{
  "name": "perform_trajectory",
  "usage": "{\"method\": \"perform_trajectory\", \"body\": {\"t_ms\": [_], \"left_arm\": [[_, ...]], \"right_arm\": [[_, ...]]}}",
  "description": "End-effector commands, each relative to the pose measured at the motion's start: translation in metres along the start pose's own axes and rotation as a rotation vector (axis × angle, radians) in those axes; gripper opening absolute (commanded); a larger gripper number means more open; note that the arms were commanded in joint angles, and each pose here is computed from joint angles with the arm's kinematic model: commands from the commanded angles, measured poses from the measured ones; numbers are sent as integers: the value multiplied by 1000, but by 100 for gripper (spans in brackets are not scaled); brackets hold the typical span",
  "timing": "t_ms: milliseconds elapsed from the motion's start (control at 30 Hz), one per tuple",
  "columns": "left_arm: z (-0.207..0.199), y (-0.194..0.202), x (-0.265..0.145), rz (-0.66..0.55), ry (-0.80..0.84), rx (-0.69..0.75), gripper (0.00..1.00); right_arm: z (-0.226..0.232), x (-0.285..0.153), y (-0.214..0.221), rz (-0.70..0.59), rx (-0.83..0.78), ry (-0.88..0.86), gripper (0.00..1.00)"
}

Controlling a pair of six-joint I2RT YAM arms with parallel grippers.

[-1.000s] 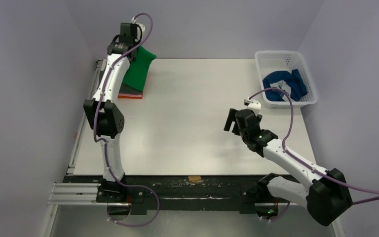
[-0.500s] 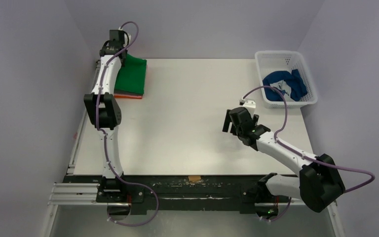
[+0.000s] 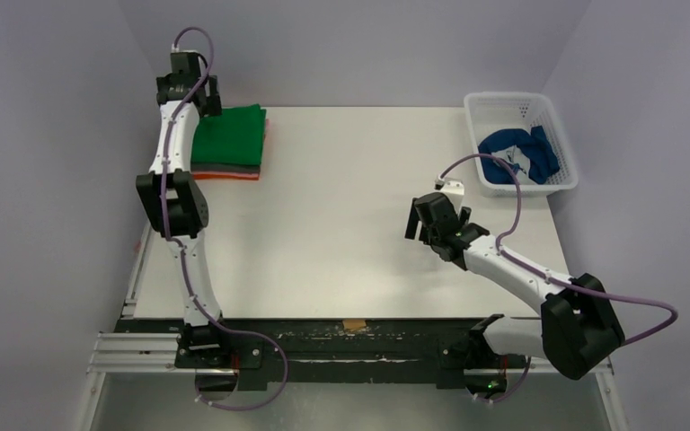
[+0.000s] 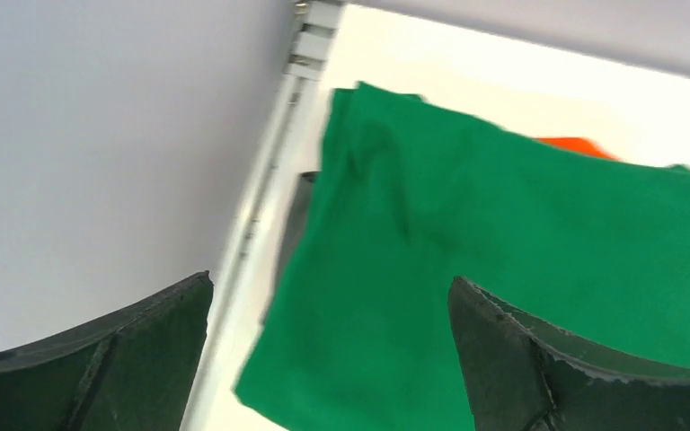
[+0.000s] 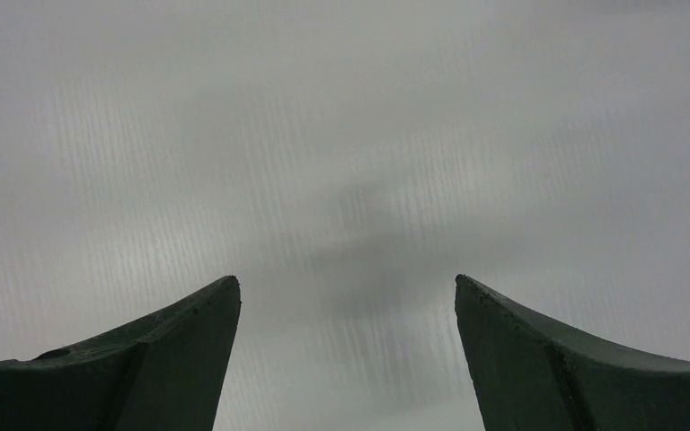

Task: Fold and stack the t-shirts
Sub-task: Put the neatly folded tshirt into the corner of the board with the left arm, then smooth out wrinkles on the folded tshirt

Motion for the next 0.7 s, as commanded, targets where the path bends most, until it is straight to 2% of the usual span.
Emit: {"method": "perform_trajectory", "body": {"t_ms": [0,100,233,400,667], "left_arm": [[-23,-45,-64,-147,335,-212,100],[-37,-38,-71,-105,468,-257,100],[-47,-27,-62,-67,526,-274,100],[-49,-2,-17,17,486,-282,100],[-26,49,59,183,399,-404,100]], "right_arm": [[-1,-8,-21,-75,41,16,86],[-1,-9,-22,-74,39,14,86],[-4,-12,-21,-83,47,10,86],[-7,-16,-23,-106,60,16,86],[-6,-9,-23,-93,43,42,86]]}}
Point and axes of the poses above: each gripper's point midway between its finger pads, its own x axis out along the fingers, its own z axis along the line the jaws close on, y = z × x, the point moved 7 cm from there along -x, back along the fingers, and after that the axes turned 9 degrees about -x, right-handed, at the moved point
